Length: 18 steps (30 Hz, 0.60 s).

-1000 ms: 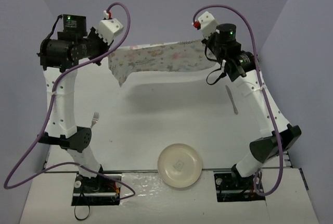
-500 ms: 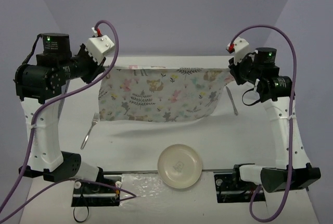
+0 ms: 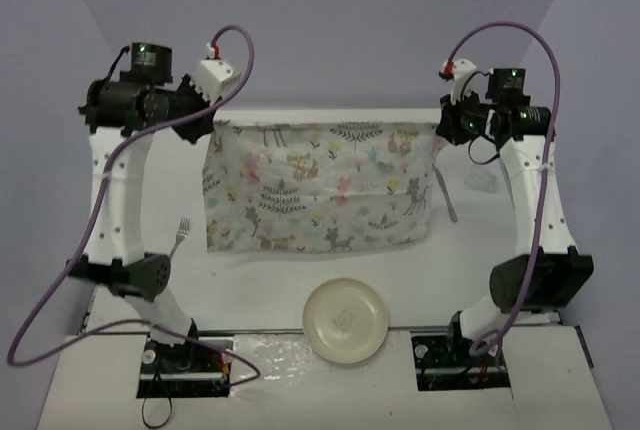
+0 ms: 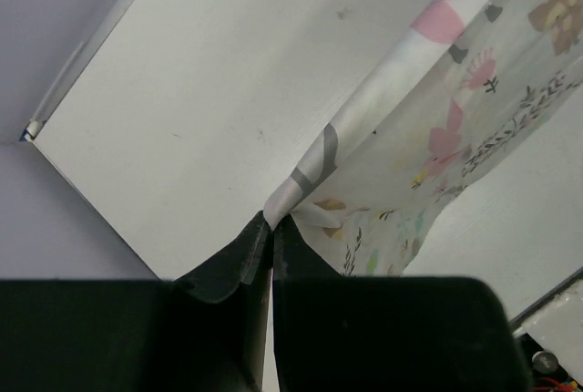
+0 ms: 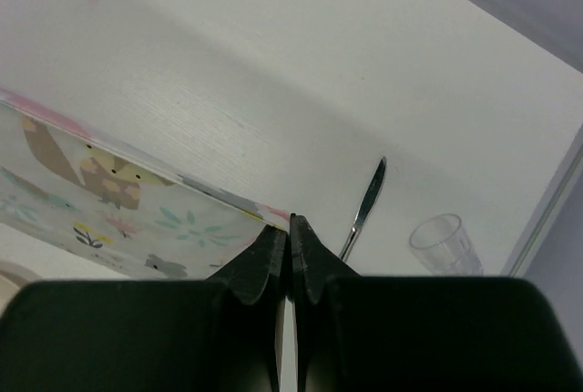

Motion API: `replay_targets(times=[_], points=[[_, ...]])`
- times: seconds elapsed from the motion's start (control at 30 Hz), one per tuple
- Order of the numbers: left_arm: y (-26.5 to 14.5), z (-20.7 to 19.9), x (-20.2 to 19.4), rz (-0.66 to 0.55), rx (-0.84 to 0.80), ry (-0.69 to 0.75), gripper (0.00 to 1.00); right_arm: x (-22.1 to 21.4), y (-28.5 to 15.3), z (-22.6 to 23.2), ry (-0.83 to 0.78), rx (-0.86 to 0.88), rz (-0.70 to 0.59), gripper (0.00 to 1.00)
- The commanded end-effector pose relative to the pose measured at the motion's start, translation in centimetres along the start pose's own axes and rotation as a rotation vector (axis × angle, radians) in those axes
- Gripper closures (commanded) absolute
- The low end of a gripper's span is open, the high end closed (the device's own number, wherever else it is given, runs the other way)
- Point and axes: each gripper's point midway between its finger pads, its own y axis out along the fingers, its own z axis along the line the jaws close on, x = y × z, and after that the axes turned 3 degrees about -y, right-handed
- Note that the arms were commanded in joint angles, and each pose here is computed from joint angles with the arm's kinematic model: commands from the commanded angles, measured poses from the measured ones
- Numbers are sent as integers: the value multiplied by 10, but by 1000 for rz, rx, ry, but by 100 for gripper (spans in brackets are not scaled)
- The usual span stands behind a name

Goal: Set the dinner table for one person

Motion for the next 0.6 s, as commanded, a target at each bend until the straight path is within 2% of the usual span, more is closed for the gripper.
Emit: replay_targets(times=[0.0,0.07,0.13,0.17,0.23,0.27,0.3,0.33,0.4,0.5,0.57], points=[[52,38,-41,242,23,-93,100,0,46,-41,40,-38,54,100],[89,55,-52,299,23,-106,100,5,67,-47,35,-30,62,100],[117,74,-56,312,60,-108,100,2,105,-44,11,-18,101,94],[131,84,-58,315,85,-110,98,1,122,-42,-5,-21,118,81],[156,104,-61,304,136,-112,87,10,133,-44,-41,-67,123,21],[164,117,-57,273,181,-119,86,11,143,-45,-76,-94,135,19],[167,127,-51,245,220,-121,77,19,145,-48,-91,-120,124,17],[167,136,-45,219,257,-122,65,26,147,-51,-100,-143,115,14],[159,152,-29,156,339,-131,37,28,148,-59,-114,-207,124,2],[147,170,-14,86,421,-153,22,34,140,-66,-111,-260,115,0],[131,175,-4,43,457,-163,19,40,127,-69,-111,-298,103,0]])
